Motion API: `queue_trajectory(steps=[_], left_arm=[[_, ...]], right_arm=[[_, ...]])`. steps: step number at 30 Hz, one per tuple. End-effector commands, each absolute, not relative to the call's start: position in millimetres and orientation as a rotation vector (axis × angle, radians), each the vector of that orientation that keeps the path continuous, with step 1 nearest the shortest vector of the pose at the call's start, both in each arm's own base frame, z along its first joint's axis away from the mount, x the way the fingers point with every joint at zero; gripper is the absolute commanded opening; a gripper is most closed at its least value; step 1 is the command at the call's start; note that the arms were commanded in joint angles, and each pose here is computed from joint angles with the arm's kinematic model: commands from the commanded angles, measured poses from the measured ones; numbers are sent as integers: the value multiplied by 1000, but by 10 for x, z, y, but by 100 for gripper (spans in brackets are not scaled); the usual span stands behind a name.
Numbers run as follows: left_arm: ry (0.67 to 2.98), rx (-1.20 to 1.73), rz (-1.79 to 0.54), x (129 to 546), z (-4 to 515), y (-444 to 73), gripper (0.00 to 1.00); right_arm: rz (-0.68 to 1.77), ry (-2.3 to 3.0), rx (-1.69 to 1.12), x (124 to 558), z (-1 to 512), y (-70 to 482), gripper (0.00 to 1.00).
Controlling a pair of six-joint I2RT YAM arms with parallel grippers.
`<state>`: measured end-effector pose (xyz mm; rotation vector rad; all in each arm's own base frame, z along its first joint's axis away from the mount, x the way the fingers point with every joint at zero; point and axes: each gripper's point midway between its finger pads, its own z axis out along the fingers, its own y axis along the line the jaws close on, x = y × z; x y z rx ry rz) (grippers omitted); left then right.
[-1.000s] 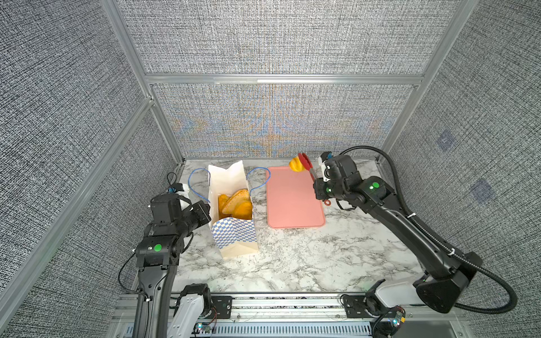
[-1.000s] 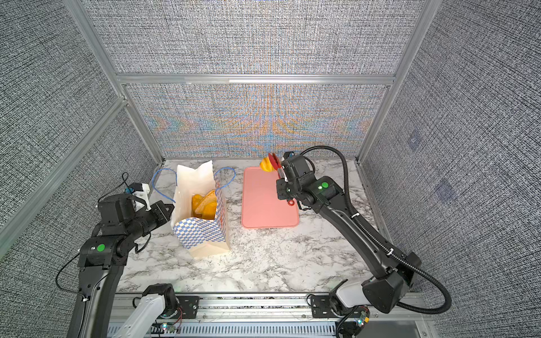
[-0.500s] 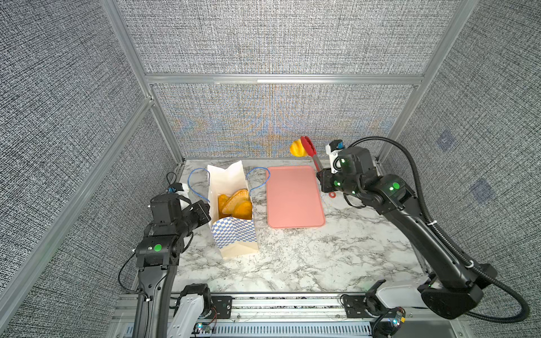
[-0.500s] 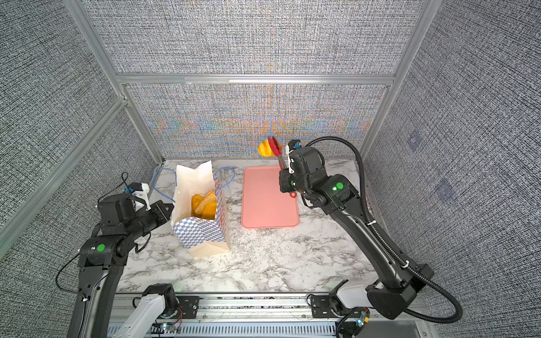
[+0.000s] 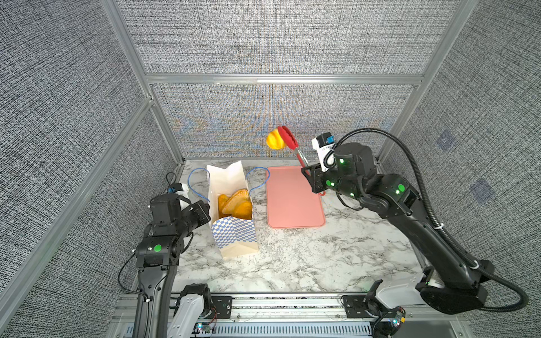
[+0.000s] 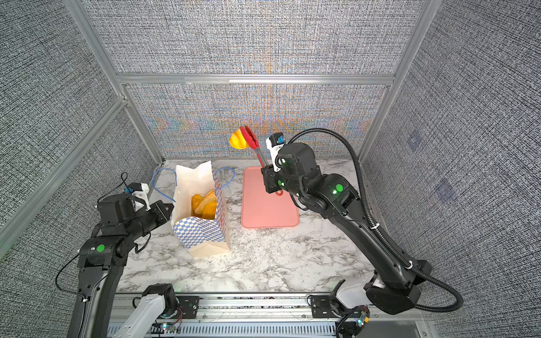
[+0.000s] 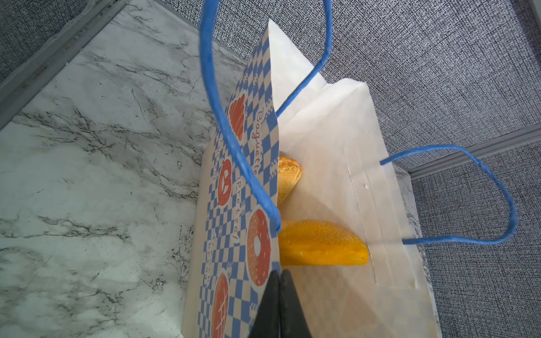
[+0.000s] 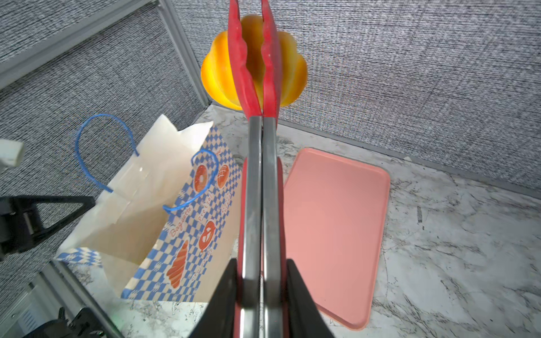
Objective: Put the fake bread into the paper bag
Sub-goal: 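Carry the bun in the tongs over the bag held by the left gripper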
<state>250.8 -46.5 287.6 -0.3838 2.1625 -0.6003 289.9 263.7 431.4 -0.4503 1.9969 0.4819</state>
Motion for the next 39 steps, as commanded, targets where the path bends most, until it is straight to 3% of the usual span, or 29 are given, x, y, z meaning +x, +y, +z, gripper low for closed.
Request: queue_trajectory(steps=[1,19,39], left_arm=[[2147,-377,-605,2536,2903,-470,6],[2146,-370,-610,2531,2904,-479,6],[2149,-369,-601,2506,2903,-470,7]], right_arm=[[517,1925,-513,2837,4492,2846,23],[573,1933,-768,2543,4319,3600,24],[493,2102,-972,2202,3551,3857,24]])
